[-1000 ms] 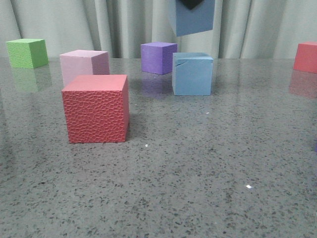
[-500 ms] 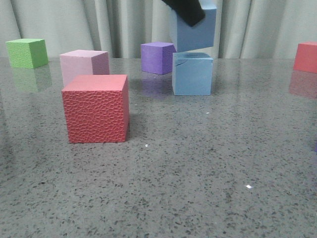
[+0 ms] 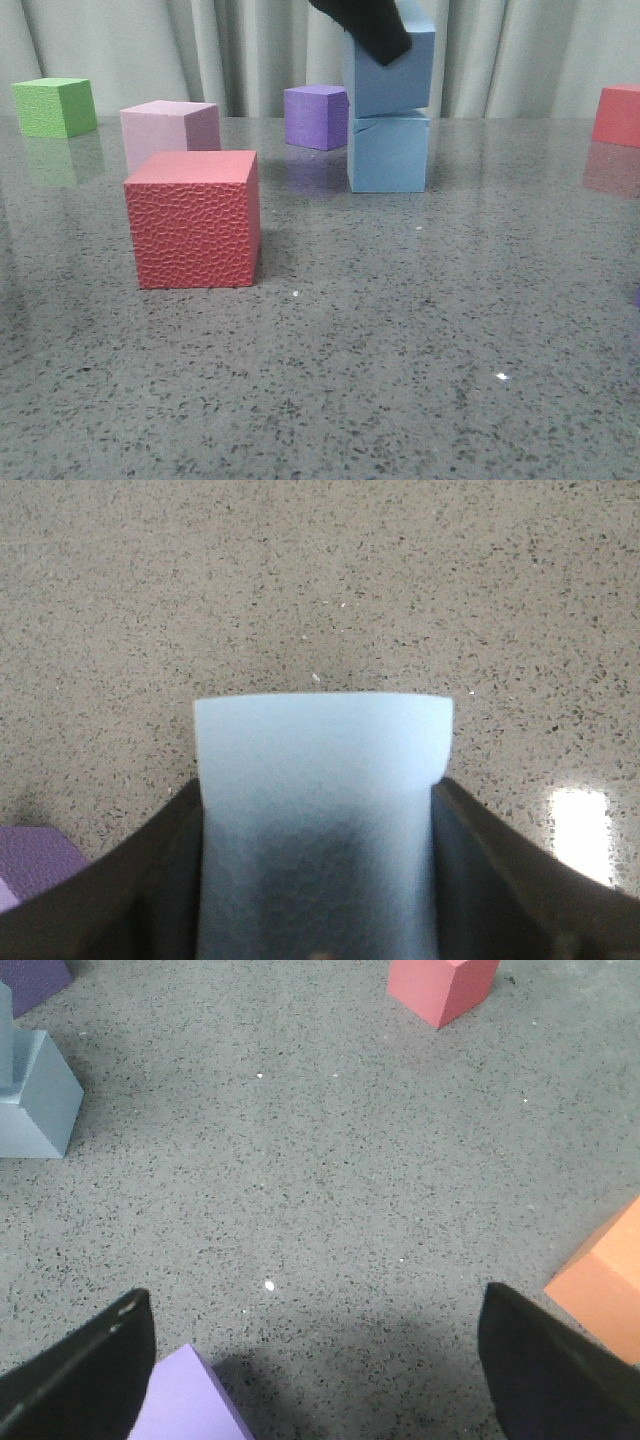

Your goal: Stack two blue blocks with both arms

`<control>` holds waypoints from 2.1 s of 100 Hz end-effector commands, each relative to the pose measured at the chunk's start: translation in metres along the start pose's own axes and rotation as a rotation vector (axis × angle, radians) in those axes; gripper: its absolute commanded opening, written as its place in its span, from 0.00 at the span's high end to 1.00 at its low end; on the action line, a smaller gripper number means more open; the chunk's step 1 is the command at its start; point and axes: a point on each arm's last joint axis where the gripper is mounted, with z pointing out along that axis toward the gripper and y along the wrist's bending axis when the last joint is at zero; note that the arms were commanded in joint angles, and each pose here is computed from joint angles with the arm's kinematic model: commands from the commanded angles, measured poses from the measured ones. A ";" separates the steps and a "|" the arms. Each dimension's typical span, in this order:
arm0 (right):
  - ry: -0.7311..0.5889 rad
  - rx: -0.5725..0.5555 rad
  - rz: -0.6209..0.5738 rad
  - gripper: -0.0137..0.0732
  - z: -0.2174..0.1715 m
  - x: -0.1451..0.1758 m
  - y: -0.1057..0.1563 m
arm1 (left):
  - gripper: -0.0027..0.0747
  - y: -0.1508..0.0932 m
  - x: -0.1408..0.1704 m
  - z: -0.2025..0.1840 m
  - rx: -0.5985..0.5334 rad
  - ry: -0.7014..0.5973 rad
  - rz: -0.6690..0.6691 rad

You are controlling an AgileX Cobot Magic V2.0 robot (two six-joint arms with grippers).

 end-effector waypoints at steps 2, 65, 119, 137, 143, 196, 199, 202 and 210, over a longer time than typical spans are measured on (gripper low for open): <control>-0.104 -0.009 -0.005 0.10 -0.008 -0.012 0.000 | 0.72 -0.002 -0.020 -0.036 -0.066 -0.099 0.031; -0.104 -0.009 -0.005 0.10 -0.008 -0.012 0.000 | 0.72 -0.002 -0.022 -0.036 -0.073 -0.113 0.108; -0.104 -0.009 -0.005 0.10 -0.008 -0.012 0.000 | 0.72 -0.001 -0.021 -0.036 -0.078 -0.108 0.125; -0.104 -0.009 -0.005 0.10 -0.008 -0.012 0.000 | 0.72 -0.001 -0.021 -0.035 -0.079 -0.107 0.125; -0.104 -0.009 -0.005 0.10 -0.008 -0.012 0.000 | 0.72 -0.001 -0.021 -0.034 -0.077 -0.105 0.124; -0.104 -0.009 -0.005 0.10 -0.008 -0.012 0.000 | 0.72 0.001 -0.018 -0.028 -0.068 -0.098 0.119; -0.104 -0.009 -0.005 0.10 -0.008 -0.012 0.000 | 0.72 0.000 -0.018 -0.028 -0.066 -0.098 0.119; -0.104 -0.009 -0.005 0.10 -0.008 -0.012 0.000 | 0.72 0.000 -0.018 -0.028 -0.066 -0.098 0.119; -0.104 -0.009 -0.005 0.10 -0.008 -0.012 0.000 | 0.72 0.000 -0.018 -0.028 -0.065 -0.097 0.119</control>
